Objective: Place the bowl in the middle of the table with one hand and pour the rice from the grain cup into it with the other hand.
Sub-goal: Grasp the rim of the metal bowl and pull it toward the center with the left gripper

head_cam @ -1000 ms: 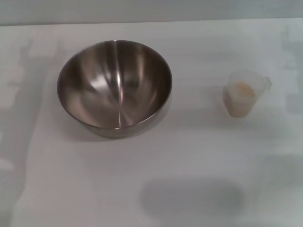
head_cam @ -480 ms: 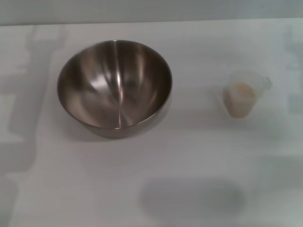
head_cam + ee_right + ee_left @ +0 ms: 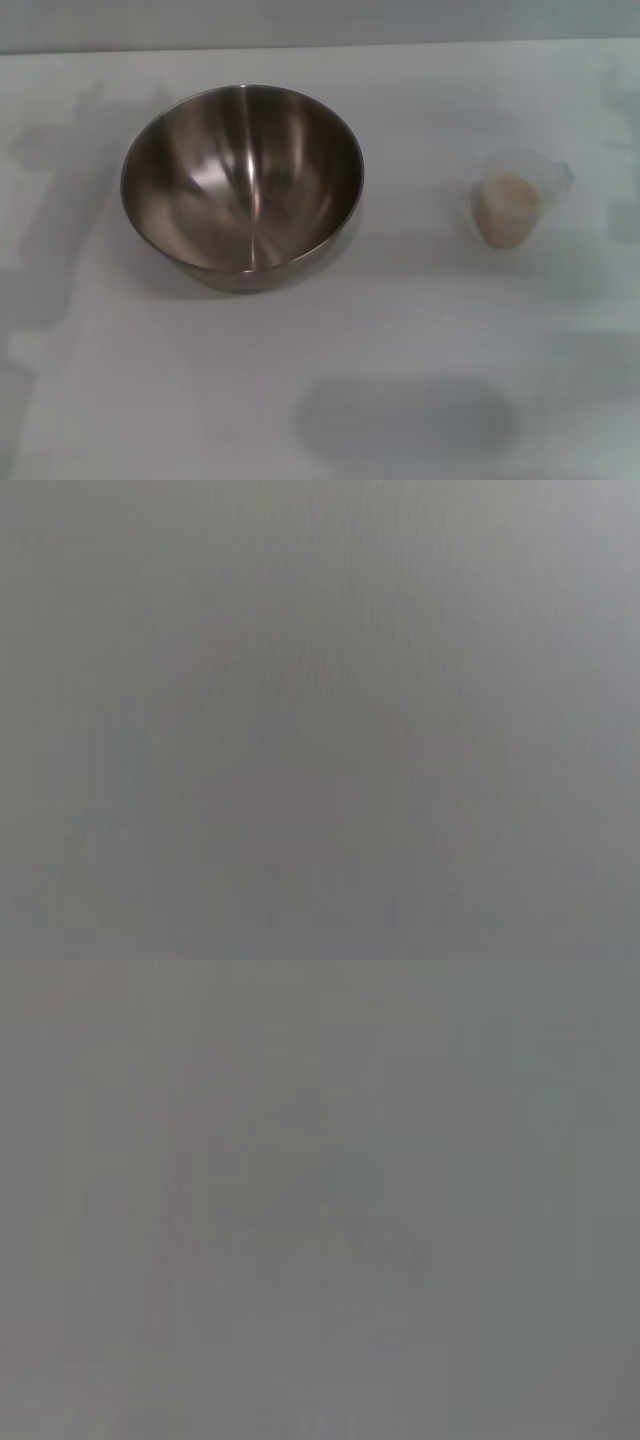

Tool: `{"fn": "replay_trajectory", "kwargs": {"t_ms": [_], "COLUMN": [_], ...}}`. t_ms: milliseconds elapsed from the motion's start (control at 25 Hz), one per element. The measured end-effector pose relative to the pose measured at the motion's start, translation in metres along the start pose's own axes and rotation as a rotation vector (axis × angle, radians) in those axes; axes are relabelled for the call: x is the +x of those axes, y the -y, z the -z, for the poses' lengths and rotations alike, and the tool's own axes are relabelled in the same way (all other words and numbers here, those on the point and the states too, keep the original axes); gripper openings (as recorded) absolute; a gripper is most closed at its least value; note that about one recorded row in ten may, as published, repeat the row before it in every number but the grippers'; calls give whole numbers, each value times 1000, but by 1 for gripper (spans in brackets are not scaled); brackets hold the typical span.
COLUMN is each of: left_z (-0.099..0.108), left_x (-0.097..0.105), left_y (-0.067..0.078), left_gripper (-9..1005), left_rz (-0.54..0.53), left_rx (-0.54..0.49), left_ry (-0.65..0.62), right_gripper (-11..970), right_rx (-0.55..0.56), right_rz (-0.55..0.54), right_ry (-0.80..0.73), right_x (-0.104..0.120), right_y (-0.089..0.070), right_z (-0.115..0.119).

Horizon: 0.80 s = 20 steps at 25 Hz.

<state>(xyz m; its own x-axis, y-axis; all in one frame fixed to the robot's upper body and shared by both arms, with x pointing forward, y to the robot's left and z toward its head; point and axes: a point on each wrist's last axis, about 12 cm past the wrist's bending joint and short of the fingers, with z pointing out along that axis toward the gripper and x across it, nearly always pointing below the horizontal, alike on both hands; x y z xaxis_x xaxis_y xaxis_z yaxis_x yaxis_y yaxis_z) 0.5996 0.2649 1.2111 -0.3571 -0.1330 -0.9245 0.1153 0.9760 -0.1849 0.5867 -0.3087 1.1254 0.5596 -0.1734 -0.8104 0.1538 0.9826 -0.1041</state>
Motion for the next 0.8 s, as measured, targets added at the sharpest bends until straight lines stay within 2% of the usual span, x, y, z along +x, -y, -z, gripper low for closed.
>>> {"fn": "replay_trajectory", "kwargs": {"t_ms": [160,400,800], "left_z": [7,10,4], "left_x": [-2,-2,10], "left_y": [6,9,15], "left_gripper": [779,770,755], "left_rz": [-67,-114,-140], "left_rx": [12,15,7], "left_ry": [-192,-388,-582], "right_gripper": [545,545,544], "right_rx": [0,-3,-1], "right_rz": [-2,-5,-3], "right_ry": [0,0,-2], "right_x": [0,0,0], "right_y": [0,-2,-1], "right_z": [0,0,1]}}
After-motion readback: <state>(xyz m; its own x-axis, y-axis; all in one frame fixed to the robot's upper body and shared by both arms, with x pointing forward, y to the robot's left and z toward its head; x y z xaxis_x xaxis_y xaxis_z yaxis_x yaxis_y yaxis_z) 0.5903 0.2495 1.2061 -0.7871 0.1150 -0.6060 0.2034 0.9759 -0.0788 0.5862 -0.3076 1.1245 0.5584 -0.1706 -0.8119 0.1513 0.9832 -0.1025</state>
